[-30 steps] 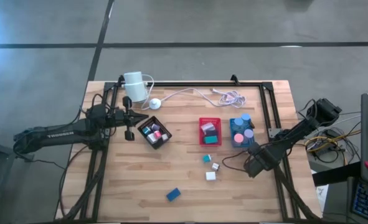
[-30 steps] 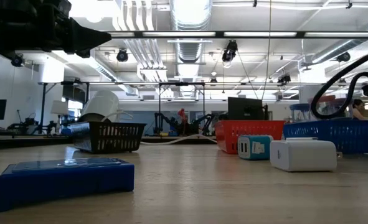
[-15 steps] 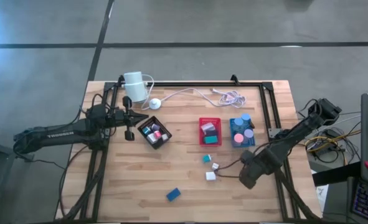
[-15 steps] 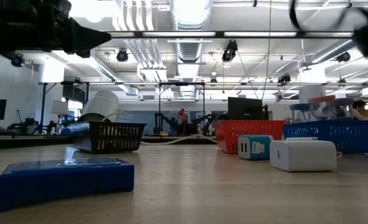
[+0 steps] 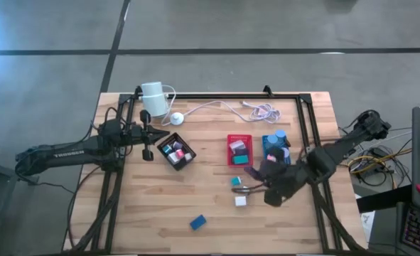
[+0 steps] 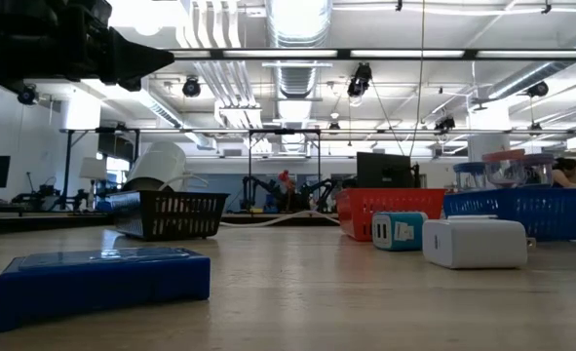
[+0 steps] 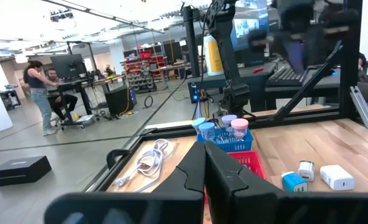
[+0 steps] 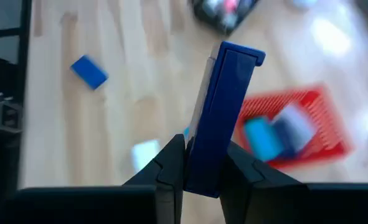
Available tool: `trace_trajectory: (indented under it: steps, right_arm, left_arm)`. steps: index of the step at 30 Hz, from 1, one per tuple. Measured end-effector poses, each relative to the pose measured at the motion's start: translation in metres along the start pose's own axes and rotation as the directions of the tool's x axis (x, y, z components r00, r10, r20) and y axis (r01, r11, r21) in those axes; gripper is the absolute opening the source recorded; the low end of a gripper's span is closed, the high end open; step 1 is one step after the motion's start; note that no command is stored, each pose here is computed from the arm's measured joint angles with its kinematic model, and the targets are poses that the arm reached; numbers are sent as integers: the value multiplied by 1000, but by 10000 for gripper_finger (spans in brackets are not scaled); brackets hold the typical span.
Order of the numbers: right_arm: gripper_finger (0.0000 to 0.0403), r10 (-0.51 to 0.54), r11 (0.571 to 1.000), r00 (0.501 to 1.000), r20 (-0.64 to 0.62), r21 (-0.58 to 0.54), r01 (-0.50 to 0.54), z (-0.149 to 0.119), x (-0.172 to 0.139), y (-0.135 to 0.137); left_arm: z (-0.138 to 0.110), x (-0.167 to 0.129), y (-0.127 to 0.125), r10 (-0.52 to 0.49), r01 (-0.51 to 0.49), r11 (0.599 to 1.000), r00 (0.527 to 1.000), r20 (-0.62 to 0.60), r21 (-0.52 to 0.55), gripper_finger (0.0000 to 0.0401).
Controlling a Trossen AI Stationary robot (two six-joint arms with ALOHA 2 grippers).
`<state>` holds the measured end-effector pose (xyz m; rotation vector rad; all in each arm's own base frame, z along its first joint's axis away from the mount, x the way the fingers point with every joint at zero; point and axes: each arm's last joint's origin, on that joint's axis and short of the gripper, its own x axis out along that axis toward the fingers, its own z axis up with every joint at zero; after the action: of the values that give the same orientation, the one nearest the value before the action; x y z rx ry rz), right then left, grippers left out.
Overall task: Pick & Place Office items
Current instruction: Put the violet digital clock into the red bin
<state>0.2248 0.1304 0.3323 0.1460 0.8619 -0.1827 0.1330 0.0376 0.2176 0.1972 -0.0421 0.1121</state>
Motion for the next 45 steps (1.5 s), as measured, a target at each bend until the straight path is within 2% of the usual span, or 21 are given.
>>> trace_trajectory:
  steps: [3,8,13,16,21,27,32,37,45]
  right_arm:
    - [56,-8,994,997,74,-105,16,13,-6,-12]
    - [55,51,976,979,200,-216,-7,23,-12,-37]
    - [55,146,959,917,372,-281,-38,17,-22,-61]
    - [55,209,954,855,475,-291,-72,5,-26,-76]
    - [55,244,958,758,604,-270,-93,-29,-25,-101]
    - [55,244,965,668,703,-244,-95,-72,-4,-121]
    - [55,183,980,620,763,-189,-57,-99,14,-136]
    - [54,239,969,537,809,-231,-83,-117,29,-143]
    - [54,216,976,535,817,-205,-81,-129,43,-149]
  left_arm:
    - [0,0,0,0,0,1000,1000,0,0,3]
    - [0,0,0,0,0,1000,1000,0,0,3]
    - [0,0,0,0,0,1000,1000,0,0,3]
    - [0,0,0,0,0,1000,1000,0,0,3]
    - [0,0,0,0,0,1000,1000,0,-4,3]
    - [0,0,0,0,0,1000,1000,0,-4,3]
    - [0,0,0,0,0,1000,1000,0,-4,3]
    - [0,0,0,0,0,1000,1000,-1,-4,3]
    - [0,0,0,0,0,1000,1000,-1,-4,3]
